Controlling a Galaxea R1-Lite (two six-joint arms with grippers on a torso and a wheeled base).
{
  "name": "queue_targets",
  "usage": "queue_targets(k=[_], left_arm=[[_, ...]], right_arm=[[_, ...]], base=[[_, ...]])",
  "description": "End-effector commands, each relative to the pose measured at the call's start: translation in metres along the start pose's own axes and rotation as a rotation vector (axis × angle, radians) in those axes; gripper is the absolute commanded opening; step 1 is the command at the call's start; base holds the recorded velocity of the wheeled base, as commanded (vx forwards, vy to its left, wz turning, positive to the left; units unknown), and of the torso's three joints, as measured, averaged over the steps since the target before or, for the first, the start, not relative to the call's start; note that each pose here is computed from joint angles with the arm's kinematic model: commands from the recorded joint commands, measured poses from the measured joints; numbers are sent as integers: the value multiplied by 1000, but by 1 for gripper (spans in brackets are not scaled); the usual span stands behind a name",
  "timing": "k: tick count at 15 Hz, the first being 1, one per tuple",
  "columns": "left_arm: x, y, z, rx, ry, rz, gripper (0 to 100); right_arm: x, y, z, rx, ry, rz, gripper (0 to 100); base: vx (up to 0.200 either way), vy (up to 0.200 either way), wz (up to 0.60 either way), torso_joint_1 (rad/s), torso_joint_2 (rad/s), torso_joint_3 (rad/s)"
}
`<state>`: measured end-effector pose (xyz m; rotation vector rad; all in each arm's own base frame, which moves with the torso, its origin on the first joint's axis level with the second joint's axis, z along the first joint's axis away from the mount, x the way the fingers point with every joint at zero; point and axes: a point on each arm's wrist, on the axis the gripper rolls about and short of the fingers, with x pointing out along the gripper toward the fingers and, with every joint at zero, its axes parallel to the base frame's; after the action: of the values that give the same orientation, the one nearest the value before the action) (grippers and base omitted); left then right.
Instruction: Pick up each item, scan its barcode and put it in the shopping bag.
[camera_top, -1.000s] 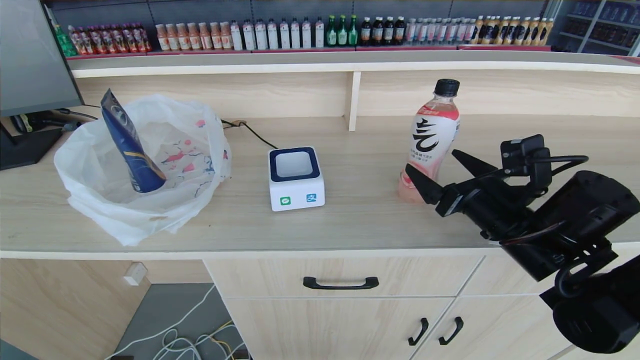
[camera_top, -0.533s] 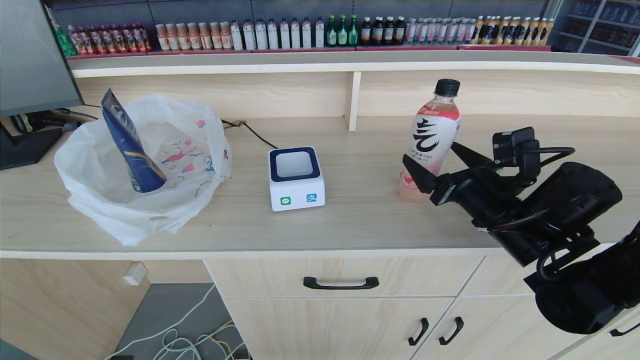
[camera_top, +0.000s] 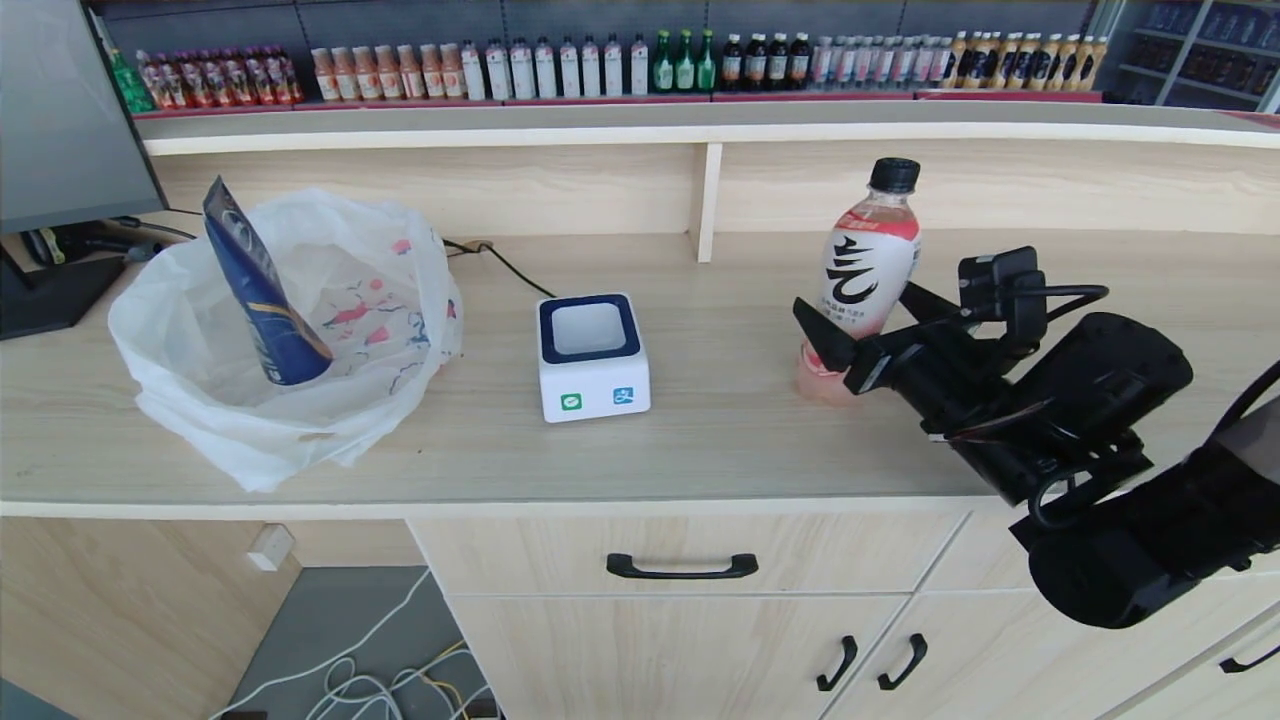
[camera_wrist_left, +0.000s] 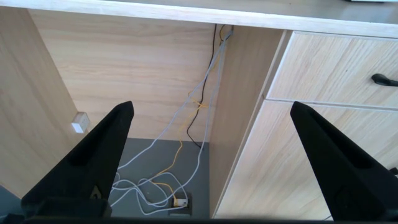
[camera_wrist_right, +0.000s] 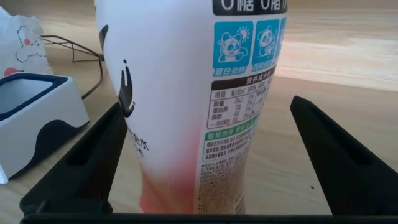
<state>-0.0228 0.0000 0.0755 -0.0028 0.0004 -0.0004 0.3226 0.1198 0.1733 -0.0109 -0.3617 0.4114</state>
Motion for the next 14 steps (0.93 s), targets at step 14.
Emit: queue_targets(k=[14], left_arm=[[0,0,0,0,0,0,100]], right_arm=[[12,-7,10,-14,-68,23,100]], base=[[0,0,0,0,0,0]])
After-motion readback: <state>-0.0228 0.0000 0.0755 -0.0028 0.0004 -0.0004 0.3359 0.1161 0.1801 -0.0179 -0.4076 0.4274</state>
